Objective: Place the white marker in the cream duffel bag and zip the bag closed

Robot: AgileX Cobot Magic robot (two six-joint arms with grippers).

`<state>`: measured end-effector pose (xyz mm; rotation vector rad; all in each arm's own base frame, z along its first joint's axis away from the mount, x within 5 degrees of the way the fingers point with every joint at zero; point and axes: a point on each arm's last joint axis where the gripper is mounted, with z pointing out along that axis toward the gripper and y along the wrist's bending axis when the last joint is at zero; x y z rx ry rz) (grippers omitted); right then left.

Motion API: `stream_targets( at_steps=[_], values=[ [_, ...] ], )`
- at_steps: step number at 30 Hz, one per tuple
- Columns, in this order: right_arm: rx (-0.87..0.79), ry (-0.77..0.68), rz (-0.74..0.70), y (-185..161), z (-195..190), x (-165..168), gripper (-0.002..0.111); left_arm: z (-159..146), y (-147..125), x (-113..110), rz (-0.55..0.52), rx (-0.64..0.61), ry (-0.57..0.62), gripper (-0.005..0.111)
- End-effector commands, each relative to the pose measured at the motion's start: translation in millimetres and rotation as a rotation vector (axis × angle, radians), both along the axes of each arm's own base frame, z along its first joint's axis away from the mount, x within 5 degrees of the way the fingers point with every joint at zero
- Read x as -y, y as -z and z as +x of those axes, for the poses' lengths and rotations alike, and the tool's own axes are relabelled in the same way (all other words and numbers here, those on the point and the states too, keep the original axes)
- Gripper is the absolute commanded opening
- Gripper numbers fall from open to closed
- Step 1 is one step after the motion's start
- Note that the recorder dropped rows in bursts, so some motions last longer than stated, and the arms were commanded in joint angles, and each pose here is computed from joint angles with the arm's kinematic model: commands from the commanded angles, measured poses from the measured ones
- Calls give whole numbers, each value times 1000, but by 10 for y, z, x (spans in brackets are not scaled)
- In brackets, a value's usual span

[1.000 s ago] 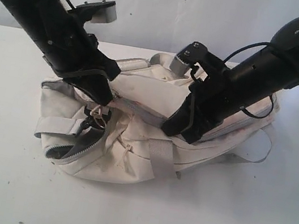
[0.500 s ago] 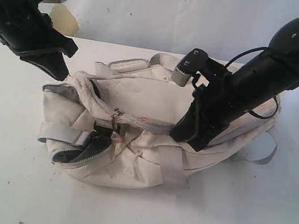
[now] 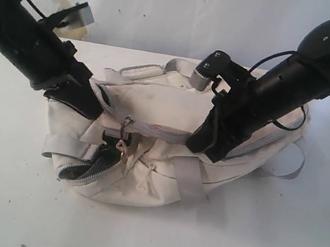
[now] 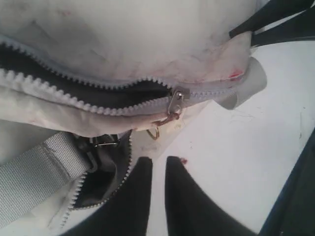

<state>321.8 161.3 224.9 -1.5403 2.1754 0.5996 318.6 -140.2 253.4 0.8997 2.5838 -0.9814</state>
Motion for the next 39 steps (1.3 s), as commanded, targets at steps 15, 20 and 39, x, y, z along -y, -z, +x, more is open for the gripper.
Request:
stream_targets(
  at_steps=[15,20,39],
  values=[
    [-15,67,80,-44,31,-26,0,-29,260,56,-128,186,-43,47],
    [-13,68,80,-44,33,-26,0,-192,294,278,-150,234,126,47],
    [-13,68,80,-44,33,-26,0,-121,444,267,-104,288,-71,47]
  ],
)
